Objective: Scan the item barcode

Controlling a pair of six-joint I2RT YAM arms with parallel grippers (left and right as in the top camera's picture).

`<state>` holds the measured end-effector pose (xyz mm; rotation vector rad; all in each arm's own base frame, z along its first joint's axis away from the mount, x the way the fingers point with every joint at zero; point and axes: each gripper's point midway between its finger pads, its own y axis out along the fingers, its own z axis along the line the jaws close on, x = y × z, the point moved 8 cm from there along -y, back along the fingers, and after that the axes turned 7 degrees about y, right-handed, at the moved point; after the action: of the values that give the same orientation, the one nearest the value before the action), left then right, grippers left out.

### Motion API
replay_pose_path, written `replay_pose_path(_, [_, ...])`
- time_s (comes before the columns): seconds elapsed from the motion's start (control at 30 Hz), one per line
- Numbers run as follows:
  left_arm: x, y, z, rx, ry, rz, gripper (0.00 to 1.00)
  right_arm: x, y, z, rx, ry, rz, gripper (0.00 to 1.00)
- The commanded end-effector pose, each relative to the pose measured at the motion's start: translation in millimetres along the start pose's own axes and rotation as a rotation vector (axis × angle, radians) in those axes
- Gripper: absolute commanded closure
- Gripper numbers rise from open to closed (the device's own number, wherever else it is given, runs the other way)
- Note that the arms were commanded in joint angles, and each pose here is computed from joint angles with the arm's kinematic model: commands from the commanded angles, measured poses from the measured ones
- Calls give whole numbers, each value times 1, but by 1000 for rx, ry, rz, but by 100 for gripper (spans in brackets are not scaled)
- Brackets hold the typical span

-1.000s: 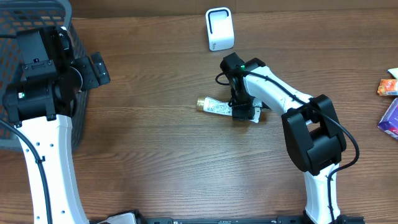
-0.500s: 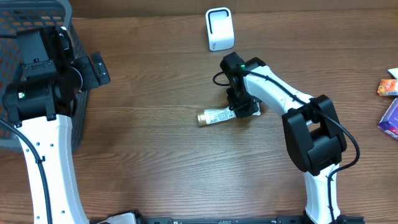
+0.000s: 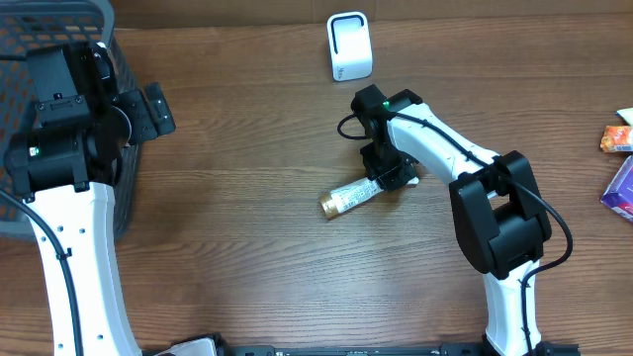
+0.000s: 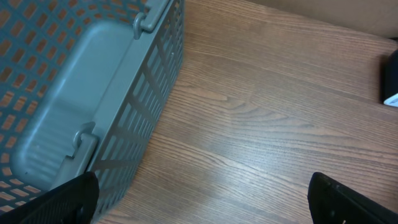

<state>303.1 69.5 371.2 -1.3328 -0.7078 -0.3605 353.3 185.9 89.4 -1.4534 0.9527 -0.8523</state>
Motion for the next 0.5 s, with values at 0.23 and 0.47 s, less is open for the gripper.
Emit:
replay_pose_path(0.23, [4,-5,1,8,13,-22,0,-15,-67,-14,47,92,243,86])
replay_pose_path(0.47, [4,-5,1,9,13,-22,0,-20,-91,-32,-80,151,548,88])
